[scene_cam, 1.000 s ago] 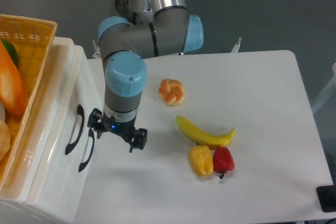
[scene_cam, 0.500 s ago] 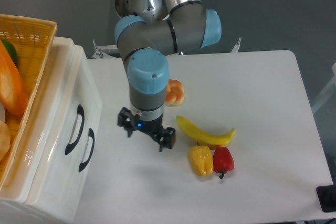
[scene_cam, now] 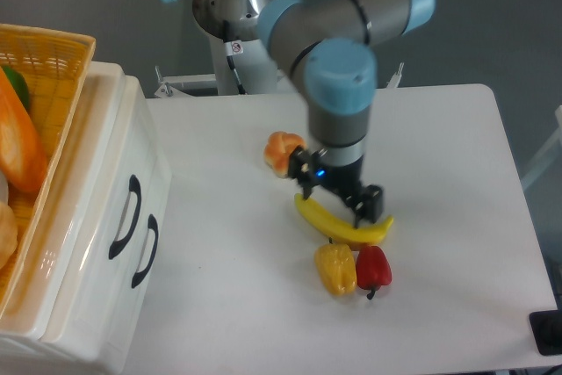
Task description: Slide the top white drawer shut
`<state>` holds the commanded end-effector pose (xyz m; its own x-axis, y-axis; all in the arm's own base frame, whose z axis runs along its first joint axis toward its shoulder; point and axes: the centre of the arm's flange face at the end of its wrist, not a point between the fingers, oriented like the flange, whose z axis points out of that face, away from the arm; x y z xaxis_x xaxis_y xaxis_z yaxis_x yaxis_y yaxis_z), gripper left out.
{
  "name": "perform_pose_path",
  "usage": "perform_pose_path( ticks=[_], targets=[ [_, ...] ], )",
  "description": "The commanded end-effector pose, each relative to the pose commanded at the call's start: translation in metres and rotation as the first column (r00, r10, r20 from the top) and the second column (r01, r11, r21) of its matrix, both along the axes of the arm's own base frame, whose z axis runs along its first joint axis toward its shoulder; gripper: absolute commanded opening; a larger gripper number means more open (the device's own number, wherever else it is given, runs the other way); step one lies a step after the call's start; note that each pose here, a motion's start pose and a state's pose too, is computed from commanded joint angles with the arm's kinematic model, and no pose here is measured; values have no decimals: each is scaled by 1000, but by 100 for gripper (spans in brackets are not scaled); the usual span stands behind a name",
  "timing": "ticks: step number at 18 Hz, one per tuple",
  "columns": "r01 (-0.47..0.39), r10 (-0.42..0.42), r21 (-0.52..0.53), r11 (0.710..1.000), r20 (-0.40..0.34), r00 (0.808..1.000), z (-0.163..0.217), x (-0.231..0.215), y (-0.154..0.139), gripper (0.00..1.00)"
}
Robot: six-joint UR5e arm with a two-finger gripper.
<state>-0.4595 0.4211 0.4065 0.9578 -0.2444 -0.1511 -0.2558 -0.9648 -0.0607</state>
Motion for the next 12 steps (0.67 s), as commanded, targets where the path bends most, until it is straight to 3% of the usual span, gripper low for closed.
perform_pose_path(
  ticks=[4, 12],
  targets=[
    [49, -49, -11, 999, -22, 999, 10, -25, -39, 100],
    [155, -153, -50, 987, 28, 988, 20, -48, -104, 100]
  ],
)
